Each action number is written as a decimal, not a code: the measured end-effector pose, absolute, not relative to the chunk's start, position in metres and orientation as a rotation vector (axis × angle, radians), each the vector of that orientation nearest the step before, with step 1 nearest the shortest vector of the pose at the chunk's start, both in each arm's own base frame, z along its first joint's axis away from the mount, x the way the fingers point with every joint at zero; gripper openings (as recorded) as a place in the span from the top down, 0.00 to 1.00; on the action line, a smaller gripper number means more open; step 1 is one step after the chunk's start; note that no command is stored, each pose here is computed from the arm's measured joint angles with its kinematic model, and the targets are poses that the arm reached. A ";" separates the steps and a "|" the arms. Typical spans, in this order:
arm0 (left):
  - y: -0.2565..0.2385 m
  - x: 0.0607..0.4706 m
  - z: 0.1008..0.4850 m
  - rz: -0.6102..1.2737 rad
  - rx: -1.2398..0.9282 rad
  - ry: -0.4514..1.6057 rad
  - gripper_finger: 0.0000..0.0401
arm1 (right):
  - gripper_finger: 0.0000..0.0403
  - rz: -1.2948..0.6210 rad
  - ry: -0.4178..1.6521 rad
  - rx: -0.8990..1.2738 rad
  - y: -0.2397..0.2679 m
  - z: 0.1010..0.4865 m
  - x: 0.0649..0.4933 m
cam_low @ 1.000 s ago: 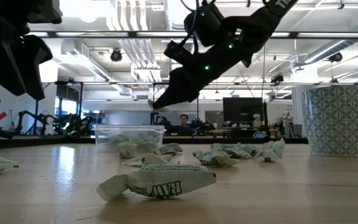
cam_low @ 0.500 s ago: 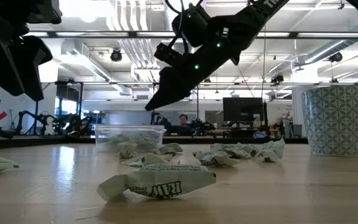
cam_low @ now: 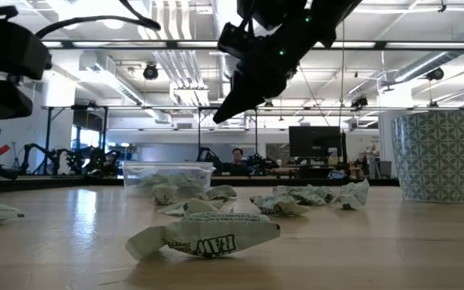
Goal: Pick and place Stevia / Truvia into bins
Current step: Put the stevia packet into the transparent bin
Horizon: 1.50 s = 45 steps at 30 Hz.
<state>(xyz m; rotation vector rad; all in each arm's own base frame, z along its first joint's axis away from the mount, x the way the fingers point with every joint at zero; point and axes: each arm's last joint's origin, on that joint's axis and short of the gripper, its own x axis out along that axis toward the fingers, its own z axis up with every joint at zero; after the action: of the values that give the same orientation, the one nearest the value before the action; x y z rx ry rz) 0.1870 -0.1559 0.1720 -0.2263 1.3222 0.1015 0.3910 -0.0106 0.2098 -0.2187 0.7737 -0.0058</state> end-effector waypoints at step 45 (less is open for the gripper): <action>-0.098 0.222 0.194 0.505 0.385 0.885 1.00 | 0.80 0.041 1.193 -0.060 0.066 0.189 0.349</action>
<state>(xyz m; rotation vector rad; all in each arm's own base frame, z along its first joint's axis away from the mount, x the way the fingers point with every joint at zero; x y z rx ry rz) 0.2225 -0.0984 0.1936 0.3854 0.8848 0.5049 0.3486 0.0658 0.1892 -0.0602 1.1935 0.0407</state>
